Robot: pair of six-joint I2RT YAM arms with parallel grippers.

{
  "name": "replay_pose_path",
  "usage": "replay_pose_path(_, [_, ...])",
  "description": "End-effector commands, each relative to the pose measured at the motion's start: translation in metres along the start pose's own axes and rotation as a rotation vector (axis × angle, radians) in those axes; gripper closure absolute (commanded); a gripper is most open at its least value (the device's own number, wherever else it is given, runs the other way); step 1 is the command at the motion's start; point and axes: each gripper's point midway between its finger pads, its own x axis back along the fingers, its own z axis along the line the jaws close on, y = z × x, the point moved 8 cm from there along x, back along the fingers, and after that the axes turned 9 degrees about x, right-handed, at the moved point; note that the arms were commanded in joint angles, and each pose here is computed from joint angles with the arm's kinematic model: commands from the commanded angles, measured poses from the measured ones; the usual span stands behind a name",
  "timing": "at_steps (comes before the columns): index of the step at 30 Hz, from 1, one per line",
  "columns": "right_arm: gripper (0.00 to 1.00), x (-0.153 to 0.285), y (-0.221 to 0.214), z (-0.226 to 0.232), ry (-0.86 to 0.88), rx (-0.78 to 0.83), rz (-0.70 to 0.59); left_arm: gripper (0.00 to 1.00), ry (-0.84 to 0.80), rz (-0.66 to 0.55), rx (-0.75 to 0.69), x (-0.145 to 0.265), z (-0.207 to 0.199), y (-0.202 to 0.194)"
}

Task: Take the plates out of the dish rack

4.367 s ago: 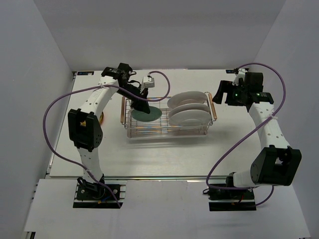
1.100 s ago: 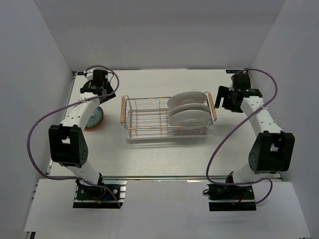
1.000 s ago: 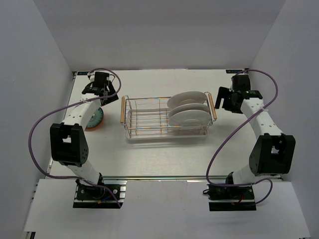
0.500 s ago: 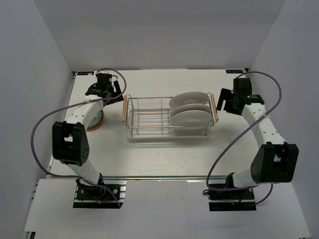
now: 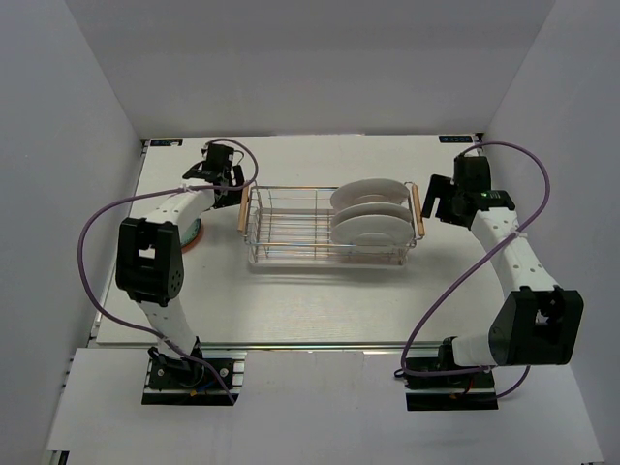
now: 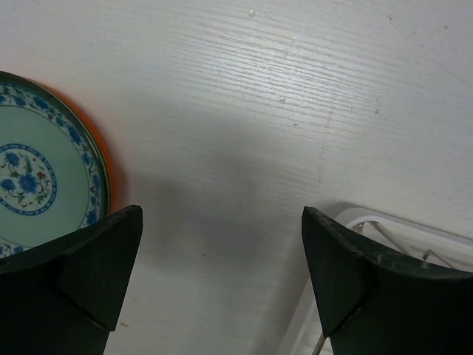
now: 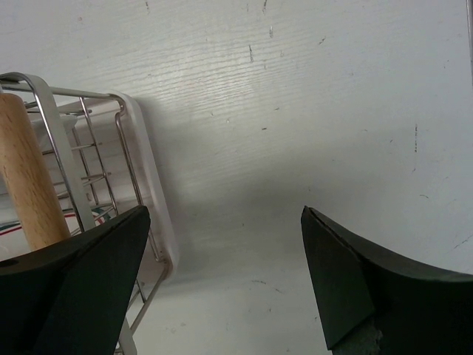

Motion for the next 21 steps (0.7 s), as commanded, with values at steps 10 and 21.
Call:
replay_pose_path(10, [0.11,0.024,0.026,-0.005,-0.064,0.085,-0.057,0.02,0.217,-0.24,0.096,0.062,0.013,0.065])
replay_pose_path(21, [0.11,0.072,0.127,0.012,0.229,0.645,-0.479,0.02,0.163,-0.341,0.145,0.133,0.029,0.079])
